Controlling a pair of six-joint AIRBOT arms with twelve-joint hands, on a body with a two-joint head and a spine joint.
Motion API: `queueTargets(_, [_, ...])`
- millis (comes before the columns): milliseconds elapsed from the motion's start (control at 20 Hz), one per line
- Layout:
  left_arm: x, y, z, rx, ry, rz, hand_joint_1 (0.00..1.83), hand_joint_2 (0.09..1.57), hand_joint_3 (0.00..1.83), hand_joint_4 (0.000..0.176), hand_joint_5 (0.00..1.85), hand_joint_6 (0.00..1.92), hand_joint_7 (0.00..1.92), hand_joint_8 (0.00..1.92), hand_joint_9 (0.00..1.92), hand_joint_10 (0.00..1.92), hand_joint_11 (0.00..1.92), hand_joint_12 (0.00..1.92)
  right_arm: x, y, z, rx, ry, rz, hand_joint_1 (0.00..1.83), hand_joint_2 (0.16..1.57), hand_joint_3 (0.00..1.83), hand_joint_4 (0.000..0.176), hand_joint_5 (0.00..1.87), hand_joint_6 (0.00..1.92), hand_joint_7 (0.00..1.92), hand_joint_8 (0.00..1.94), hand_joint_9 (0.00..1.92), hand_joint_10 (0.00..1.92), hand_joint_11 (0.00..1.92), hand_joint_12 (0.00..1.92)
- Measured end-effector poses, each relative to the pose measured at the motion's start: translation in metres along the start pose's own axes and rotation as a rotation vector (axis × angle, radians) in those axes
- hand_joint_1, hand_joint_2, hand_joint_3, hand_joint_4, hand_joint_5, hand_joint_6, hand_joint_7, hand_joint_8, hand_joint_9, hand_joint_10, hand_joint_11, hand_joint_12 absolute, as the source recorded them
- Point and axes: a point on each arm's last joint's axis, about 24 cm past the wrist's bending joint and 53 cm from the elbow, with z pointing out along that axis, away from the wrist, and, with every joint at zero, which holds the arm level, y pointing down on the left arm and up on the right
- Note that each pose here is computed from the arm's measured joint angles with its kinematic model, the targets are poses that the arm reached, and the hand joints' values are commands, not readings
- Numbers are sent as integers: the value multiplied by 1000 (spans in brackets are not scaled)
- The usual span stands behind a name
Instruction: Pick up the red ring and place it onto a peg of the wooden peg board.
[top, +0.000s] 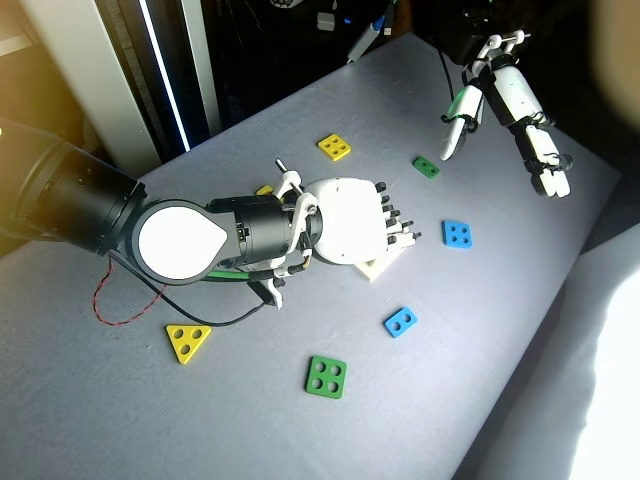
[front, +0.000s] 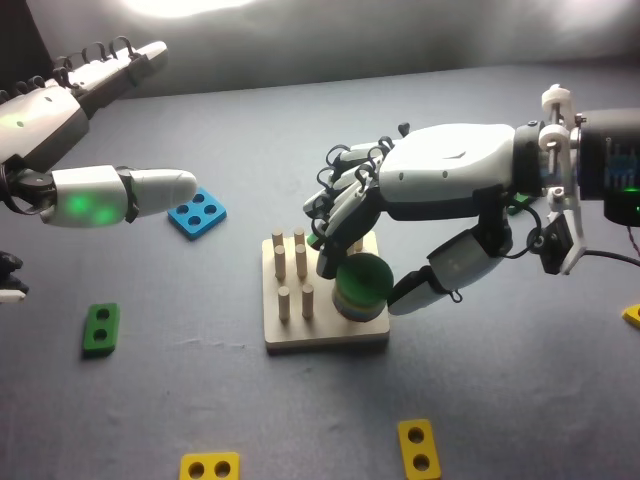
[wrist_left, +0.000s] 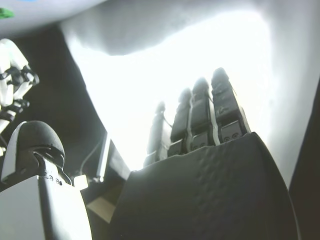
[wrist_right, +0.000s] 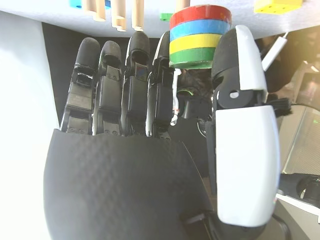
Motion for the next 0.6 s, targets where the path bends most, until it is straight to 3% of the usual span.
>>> queueTargets(150, [0,0,0,0,1,0,452,974,0,160,54,3,0,0,0,0,0,0,-4,-5,-4,17,-8,-4,1081,1155,1,0,899,1131,587,4,358,48,0,1174])
queueTargets(200, [0,0,0,0,1,0,459,971,0,173,53,3,0,0,0,0,0,0,-5,-6,-5,22,-10,-4,1075,1159,1,0,893,1142,594,6,360,51,0,1197])
queueTargets(300, [1,0,0,0,1,0,483,981,0,166,60,4,0,0,0,0,0,0,-6,-8,-6,27,-13,-4,1120,1147,0,0,915,1102,601,7,367,55,0,1168])
queueTargets(350, [0,0,0,0,0,0,483,979,0,176,64,5,8,3,0,0,0,0,-6,-8,-6,28,-13,-4,1123,1146,0,0,915,1102,603,7,370,56,0,1169])
queueTargets(500, [0,0,0,0,0,-1,489,977,0,167,65,4,11,3,0,0,0,0,-6,-9,-6,32,-16,-3,1132,1149,0,0,907,1110,602,5,372,57,0,1191])
queueTargets(600, [-1,-2,1,4,-2,-2,477,972,0,170,61,2,0,0,0,0,0,0,-7,-10,-6,37,-18,-3,1136,1148,0,0,908,1107,600,4,370,57,0,1190])
